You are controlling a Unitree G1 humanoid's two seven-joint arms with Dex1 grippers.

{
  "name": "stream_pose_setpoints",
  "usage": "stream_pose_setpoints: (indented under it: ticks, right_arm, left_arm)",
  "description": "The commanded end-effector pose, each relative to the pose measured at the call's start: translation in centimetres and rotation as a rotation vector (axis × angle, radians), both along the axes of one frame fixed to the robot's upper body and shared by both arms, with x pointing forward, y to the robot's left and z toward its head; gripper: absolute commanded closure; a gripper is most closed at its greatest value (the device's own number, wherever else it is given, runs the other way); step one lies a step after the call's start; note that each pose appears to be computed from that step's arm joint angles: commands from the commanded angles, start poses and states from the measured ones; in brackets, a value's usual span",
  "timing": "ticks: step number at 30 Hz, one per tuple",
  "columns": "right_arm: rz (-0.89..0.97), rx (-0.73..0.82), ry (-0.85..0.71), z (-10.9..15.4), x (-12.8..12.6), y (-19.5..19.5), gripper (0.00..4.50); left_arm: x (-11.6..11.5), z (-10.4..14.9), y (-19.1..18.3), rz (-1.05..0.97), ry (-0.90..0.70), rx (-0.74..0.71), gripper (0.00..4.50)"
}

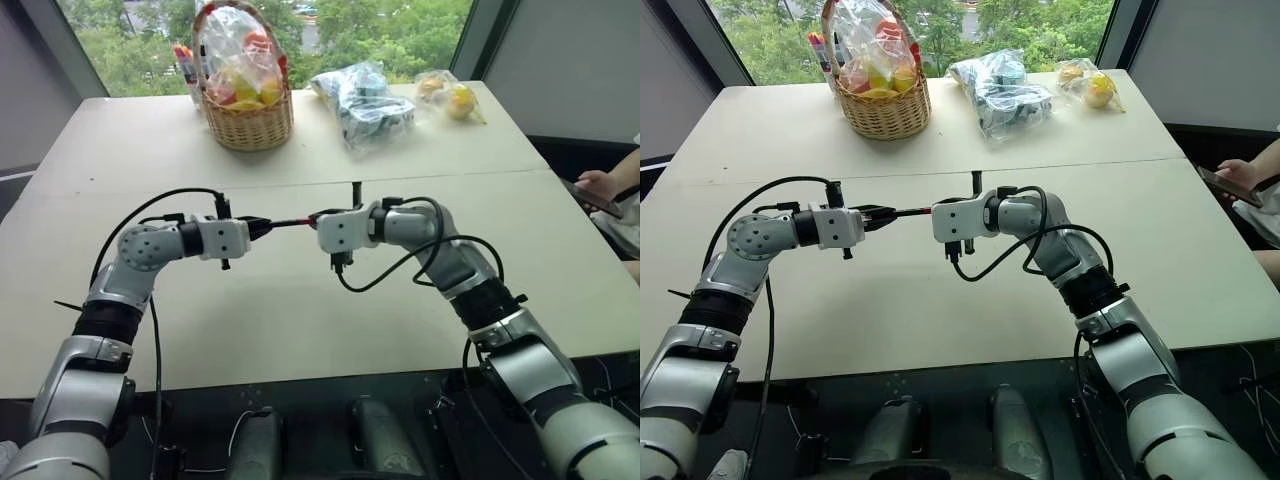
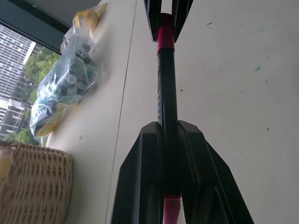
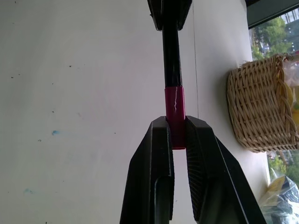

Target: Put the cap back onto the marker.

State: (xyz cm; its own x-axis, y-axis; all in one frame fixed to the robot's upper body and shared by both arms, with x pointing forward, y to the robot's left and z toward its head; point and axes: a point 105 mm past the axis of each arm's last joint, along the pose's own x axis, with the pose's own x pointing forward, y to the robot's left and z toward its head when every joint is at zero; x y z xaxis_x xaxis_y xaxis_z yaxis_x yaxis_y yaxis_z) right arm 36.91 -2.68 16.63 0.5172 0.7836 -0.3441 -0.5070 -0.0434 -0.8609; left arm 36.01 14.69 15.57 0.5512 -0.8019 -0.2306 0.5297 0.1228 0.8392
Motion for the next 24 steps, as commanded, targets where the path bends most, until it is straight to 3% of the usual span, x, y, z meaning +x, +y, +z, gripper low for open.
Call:
stream_pose_setpoints:
  ticks: [1, 17, 24]
  right_arm:
    - [0.166, 0.083, -0.095, 2.9, -2.4, 3.2, 4.42]
    - [0.177, 0.176, -0.091, 4.0, -3.1, 3.2, 4.42]
    - [0.163, 0.155, -0.068, 3.4, -2.9, 2.7, 4.42]
  left_arm:
    - [-1.2, 2.0, -2.9, -0.122, -0.095, -0.014, 4.50]
    - [-2.0, 1.7, -4.1, -0.156, 0.001, -0.101, 4.50]
    - [-2.0, 1.2, -3.7, -0.152, 0.015, -0.057, 4.50]
